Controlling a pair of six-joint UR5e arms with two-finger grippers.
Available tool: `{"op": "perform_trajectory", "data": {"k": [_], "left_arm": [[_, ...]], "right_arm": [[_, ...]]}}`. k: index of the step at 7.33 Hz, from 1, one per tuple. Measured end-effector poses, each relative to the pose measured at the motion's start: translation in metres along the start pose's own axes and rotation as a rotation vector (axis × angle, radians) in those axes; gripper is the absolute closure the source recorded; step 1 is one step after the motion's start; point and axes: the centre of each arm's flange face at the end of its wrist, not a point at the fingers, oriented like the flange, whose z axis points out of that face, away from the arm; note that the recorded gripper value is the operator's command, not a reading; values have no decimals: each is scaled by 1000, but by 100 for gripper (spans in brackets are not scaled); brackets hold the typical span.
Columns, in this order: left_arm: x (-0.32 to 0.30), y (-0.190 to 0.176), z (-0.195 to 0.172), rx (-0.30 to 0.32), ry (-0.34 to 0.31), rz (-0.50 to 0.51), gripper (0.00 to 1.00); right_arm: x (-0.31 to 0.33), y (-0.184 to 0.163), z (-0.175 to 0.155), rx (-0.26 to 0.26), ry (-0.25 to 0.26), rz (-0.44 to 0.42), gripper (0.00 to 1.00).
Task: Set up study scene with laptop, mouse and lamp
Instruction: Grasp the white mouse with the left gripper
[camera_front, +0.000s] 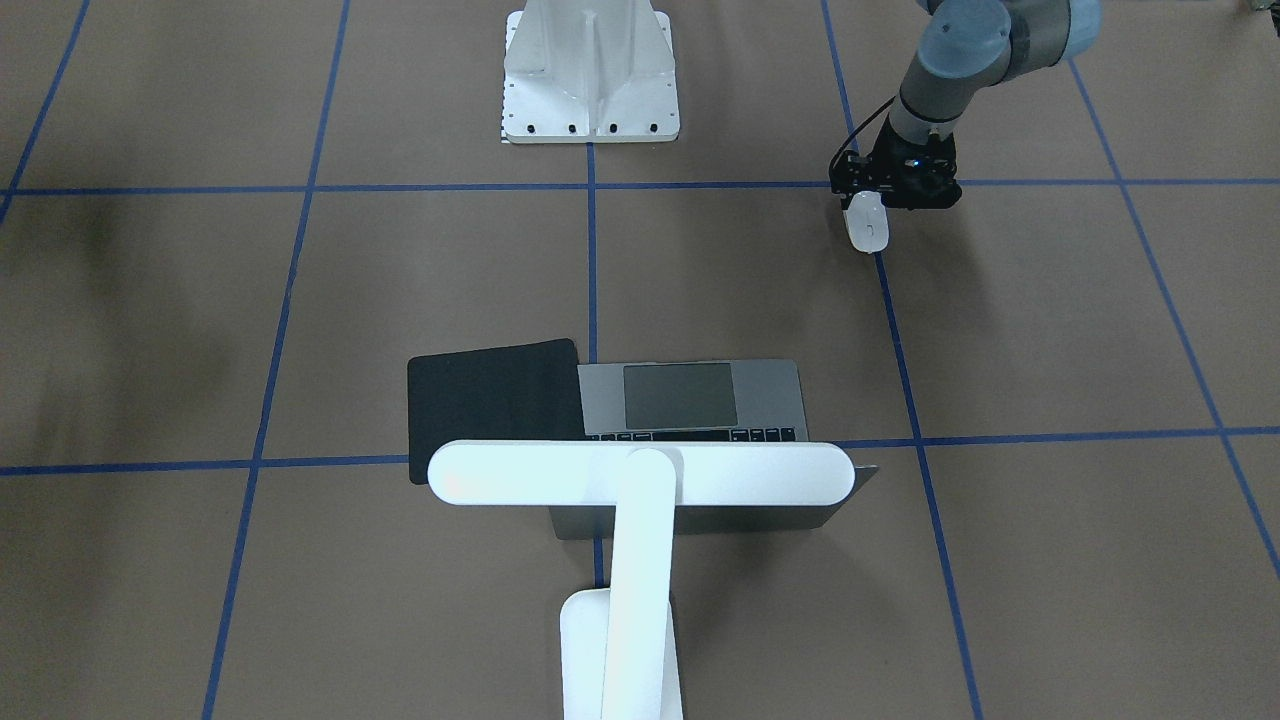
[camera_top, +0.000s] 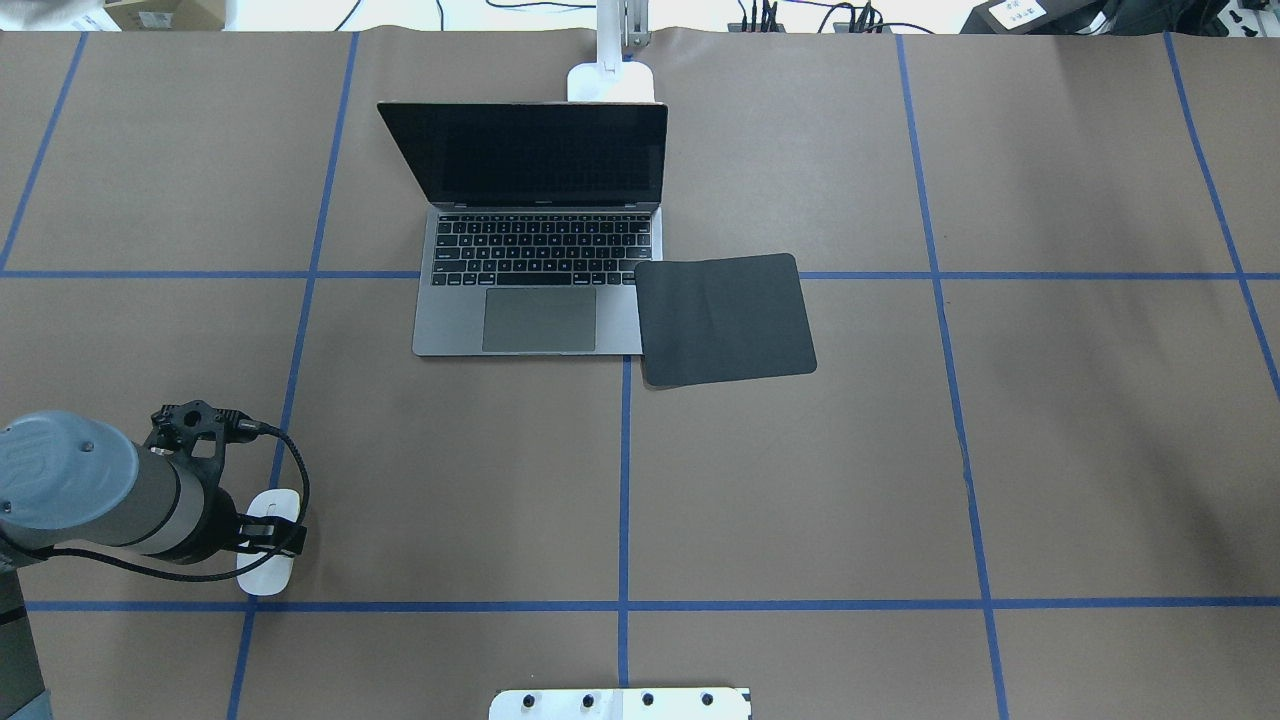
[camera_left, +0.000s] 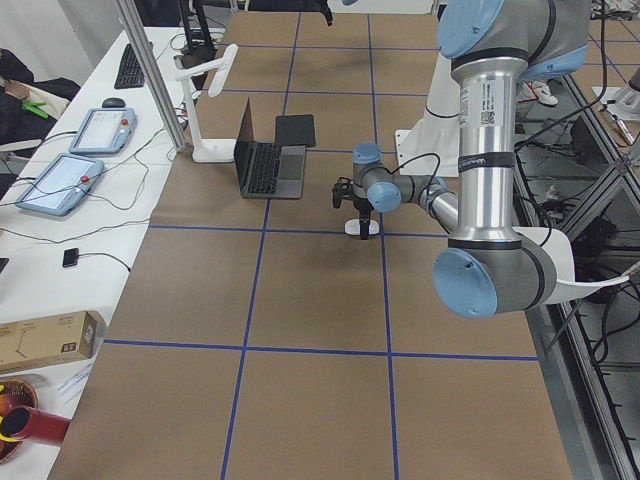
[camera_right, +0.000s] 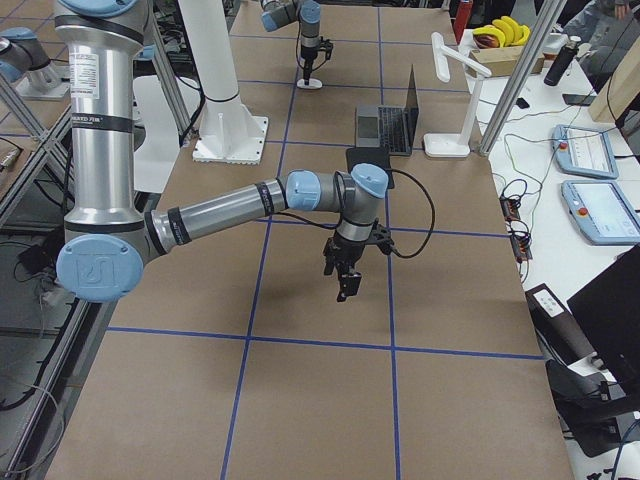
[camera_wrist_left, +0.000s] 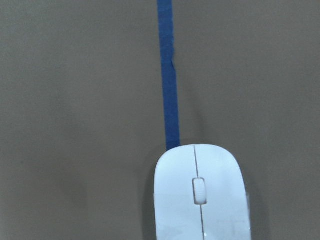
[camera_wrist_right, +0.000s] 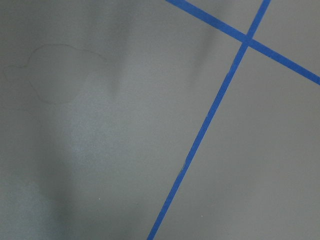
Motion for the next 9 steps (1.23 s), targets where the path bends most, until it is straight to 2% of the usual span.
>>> {"op": "perform_trajectory", "data": {"k": [6, 7, 8, 9], "left_arm": [[7, -7, 9, 29, -8, -11, 0], [8, -8, 10, 29, -9, -14, 3], [8, -7, 13, 28, -13, -15, 16], [7, -7, 14, 27, -15, -15, 40]], "right_arm": [[4, 0, -3, 8, -1, 8, 0], [4, 1, -3, 8, -1, 8, 0], [4, 1, -4, 8, -1, 9, 0], [5, 0, -4, 9, -1, 9, 0]]}}
